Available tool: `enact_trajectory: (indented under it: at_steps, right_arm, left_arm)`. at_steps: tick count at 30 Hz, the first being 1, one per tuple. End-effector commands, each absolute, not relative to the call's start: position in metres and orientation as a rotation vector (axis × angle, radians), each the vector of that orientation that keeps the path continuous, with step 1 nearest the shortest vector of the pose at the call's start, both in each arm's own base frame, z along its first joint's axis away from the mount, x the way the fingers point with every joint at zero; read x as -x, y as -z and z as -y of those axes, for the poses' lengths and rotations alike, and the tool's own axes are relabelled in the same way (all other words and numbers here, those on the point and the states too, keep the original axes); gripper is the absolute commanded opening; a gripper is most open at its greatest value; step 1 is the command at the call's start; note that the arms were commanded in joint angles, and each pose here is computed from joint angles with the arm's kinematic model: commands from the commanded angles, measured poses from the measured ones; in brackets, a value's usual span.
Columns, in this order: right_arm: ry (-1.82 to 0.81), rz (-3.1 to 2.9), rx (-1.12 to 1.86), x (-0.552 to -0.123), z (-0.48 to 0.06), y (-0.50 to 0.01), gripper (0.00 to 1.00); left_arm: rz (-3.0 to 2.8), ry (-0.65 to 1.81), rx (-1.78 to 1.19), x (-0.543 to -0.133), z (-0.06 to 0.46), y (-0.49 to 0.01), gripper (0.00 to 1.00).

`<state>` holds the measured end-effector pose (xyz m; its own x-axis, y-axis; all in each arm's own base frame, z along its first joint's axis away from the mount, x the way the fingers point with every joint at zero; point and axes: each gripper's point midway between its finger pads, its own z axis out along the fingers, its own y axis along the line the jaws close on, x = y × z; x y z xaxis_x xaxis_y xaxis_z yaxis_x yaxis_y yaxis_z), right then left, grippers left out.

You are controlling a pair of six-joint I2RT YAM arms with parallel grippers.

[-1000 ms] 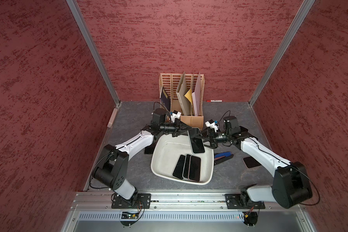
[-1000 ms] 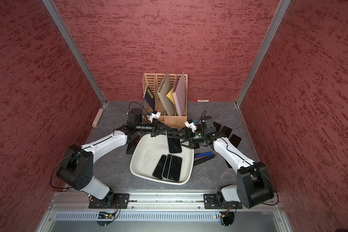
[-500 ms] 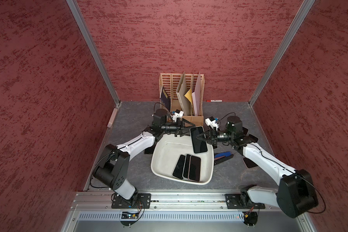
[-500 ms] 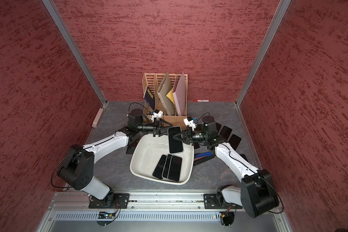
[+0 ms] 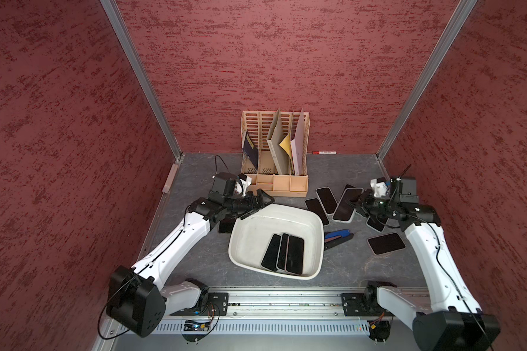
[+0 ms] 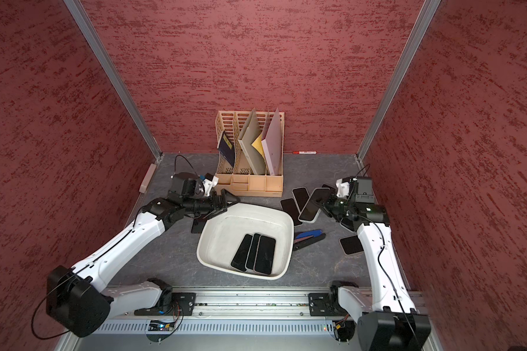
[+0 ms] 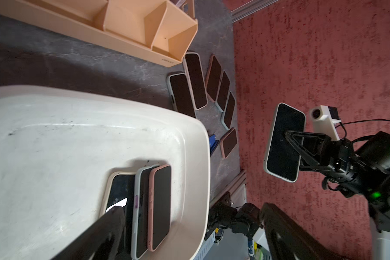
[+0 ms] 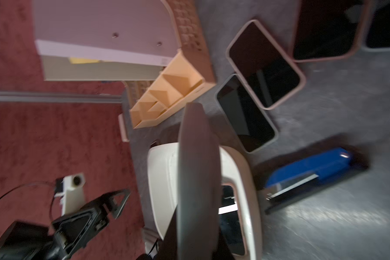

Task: Take the phone out of the storage box
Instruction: Place the phone at the center of the board.

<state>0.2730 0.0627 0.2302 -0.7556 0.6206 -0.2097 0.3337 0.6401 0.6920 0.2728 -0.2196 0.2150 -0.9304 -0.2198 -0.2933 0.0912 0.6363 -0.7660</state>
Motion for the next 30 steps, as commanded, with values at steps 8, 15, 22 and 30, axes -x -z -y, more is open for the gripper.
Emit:
enact_trajectory:
  at_steps: [8,15,22,30]
  right_arm:
    - [-0.591,-2.632,-1.279,-0.151,-0.040,-0.133,0.00]
    - [-0.731,-2.527,-1.468,-0.148,-0.051,-0.087,0.00]
    - [-0.716,-2.495,-1.414,-0.169,-0.047,-0.073,0.00]
    - [-0.740,-2.425,-1.348,-0.208,-0.044,-0.064,0.00]
  left_arm:
    - [-2.545,1.013,-0.042,-0.245,0.197,-0.182,1.00]
    - [-2.406,1.006,-0.171,-0.244,0.197,-0.206,1.00]
    - [-2.392,0.986,-0.225,-0.229,0.188,-0.204,1.00]
    - [-2.417,1.055,-0.151,-0.227,0.190,-0.198,1.00]
